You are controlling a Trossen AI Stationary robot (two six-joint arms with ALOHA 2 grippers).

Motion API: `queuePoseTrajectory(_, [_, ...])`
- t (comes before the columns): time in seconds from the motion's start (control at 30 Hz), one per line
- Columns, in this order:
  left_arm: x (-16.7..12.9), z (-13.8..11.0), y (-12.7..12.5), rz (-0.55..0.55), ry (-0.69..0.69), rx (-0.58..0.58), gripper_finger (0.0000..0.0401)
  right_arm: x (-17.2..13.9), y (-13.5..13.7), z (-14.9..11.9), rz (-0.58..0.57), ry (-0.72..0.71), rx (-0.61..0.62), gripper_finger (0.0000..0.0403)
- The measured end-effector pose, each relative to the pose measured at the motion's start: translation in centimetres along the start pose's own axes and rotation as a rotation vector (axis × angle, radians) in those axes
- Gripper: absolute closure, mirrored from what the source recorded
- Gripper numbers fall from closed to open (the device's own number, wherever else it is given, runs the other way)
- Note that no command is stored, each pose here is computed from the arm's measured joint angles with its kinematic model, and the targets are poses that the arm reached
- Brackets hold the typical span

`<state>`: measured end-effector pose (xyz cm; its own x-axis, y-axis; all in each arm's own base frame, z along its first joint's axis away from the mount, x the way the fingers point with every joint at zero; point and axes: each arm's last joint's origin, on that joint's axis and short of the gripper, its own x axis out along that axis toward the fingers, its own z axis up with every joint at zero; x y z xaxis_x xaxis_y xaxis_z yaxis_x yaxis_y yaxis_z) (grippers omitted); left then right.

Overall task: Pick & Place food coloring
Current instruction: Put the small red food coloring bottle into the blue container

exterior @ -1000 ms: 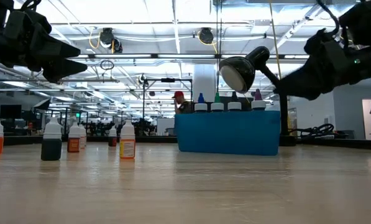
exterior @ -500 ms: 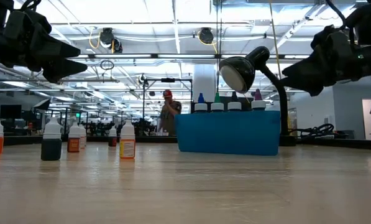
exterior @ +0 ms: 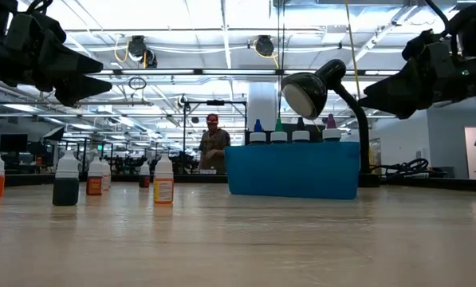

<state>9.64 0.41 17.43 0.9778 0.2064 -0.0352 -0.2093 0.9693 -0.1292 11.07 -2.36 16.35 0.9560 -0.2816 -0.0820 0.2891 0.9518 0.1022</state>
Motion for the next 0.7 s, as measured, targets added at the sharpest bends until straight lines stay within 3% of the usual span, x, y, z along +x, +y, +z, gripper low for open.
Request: queuePoseTrajectory(0.7, [0.0,0.06,-0.01,-0.001,-0.006,0.004,0.0093,0.0,0.0,-0.01,0.0,0.0,0.0,0.0179])
